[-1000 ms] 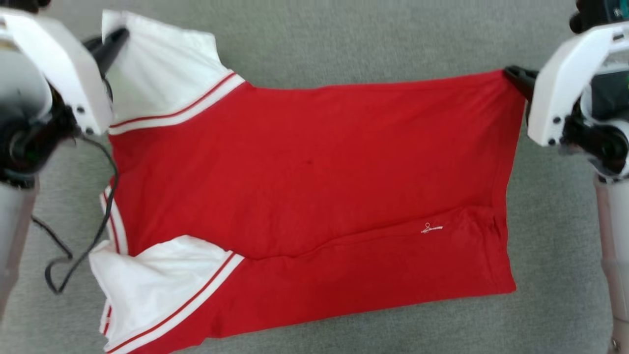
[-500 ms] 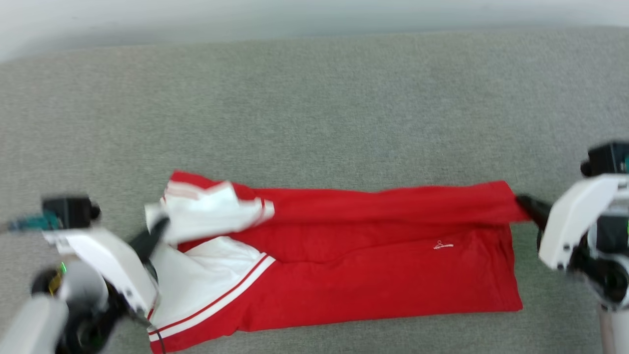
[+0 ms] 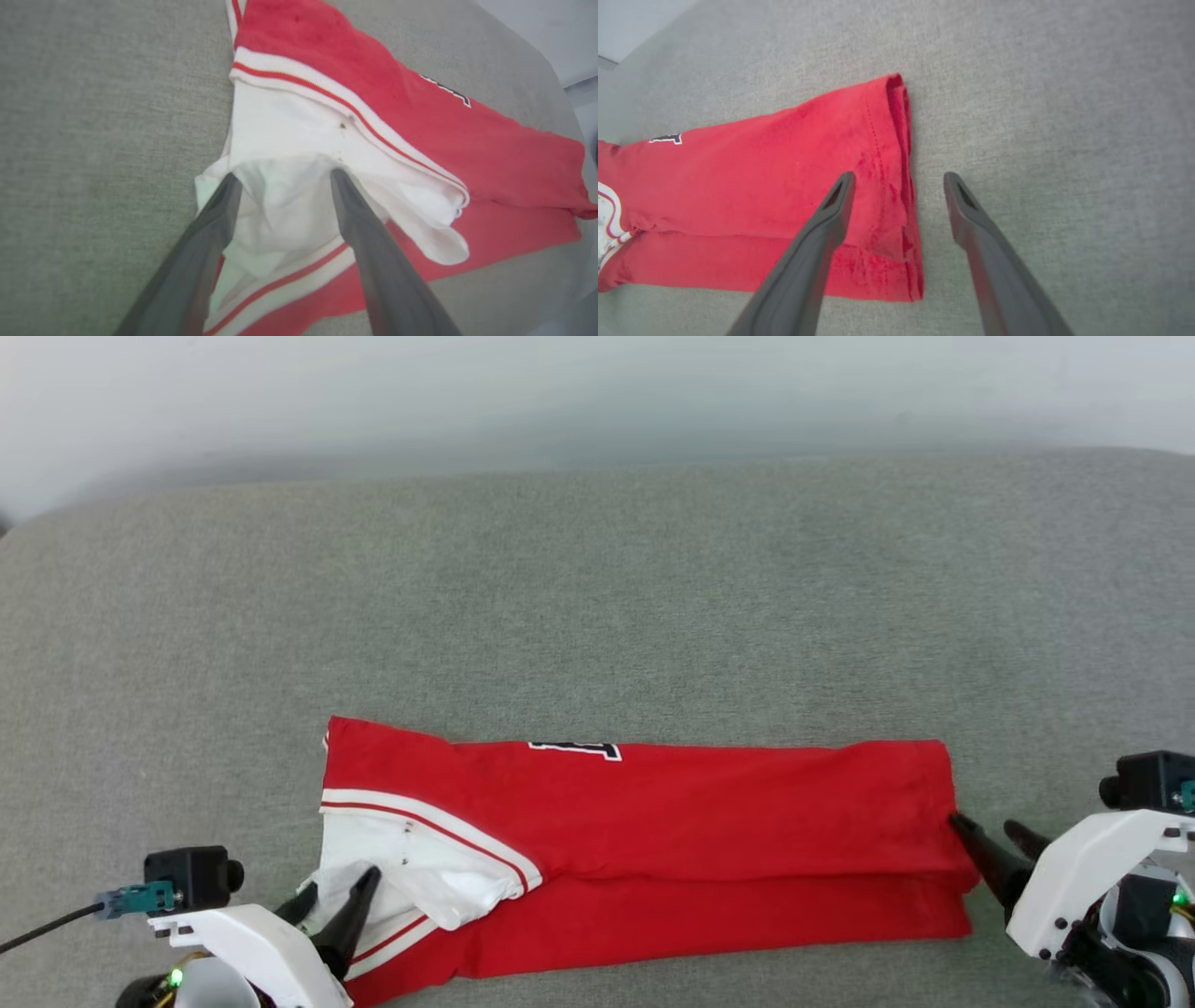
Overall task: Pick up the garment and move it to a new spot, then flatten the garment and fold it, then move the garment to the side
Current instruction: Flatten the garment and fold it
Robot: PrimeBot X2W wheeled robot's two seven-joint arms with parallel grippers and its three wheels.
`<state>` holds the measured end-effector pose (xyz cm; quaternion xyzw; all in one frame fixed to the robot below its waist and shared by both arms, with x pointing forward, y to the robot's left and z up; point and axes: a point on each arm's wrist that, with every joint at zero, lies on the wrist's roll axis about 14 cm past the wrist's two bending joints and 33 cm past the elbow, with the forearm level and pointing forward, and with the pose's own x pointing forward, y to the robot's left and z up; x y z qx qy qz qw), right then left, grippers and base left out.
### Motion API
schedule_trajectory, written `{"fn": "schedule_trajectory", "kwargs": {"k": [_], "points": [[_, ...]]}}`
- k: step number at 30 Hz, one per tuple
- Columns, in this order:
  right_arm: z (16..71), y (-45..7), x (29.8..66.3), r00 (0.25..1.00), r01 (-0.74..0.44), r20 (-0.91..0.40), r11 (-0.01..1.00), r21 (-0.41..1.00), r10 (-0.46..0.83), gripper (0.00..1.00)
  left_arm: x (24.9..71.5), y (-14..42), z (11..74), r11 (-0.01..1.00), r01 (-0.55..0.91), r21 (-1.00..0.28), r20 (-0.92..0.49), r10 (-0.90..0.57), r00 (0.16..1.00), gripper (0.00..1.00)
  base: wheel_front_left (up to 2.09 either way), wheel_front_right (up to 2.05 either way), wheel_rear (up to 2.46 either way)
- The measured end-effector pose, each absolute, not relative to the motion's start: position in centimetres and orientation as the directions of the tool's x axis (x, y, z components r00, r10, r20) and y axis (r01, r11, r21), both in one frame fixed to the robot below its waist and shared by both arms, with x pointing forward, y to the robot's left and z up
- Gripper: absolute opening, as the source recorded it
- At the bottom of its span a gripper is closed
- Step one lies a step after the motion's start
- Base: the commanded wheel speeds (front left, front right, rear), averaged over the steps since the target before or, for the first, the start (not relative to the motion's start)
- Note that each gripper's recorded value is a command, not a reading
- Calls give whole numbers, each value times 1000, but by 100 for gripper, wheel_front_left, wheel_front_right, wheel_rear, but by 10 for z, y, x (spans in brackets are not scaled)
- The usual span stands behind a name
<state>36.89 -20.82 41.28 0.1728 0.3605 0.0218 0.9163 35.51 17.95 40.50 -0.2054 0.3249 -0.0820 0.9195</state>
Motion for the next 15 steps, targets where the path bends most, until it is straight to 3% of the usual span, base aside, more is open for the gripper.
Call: {"fn": "schedule_trajectory", "kwargs": {"k": [2,3,6,10,15], "points": [[430,-212,373,789,73,-596,941,330,148,100,363,181,418,920,41,-390,-513,-254,820,100,0,0,0],[457,-218,376,840,54,-527,947,317,128,100,377,186,446,941,61,-333,-399,-199,895,100,0,0,0],[476,-233,374,862,60,-498,957,283,93,100,392,191,482,960,75,-270,-248,-145,958,100,0,0,0],[486,-246,367,842,77,-535,966,246,69,100,400,191,521,976,86,-198,-74,-102,992,100,0,0,0],[476,-251,363,761,81,-646,978,193,65,100,400,193,555,985,57,-163,103,-40,994,100,0,0,0]]}}
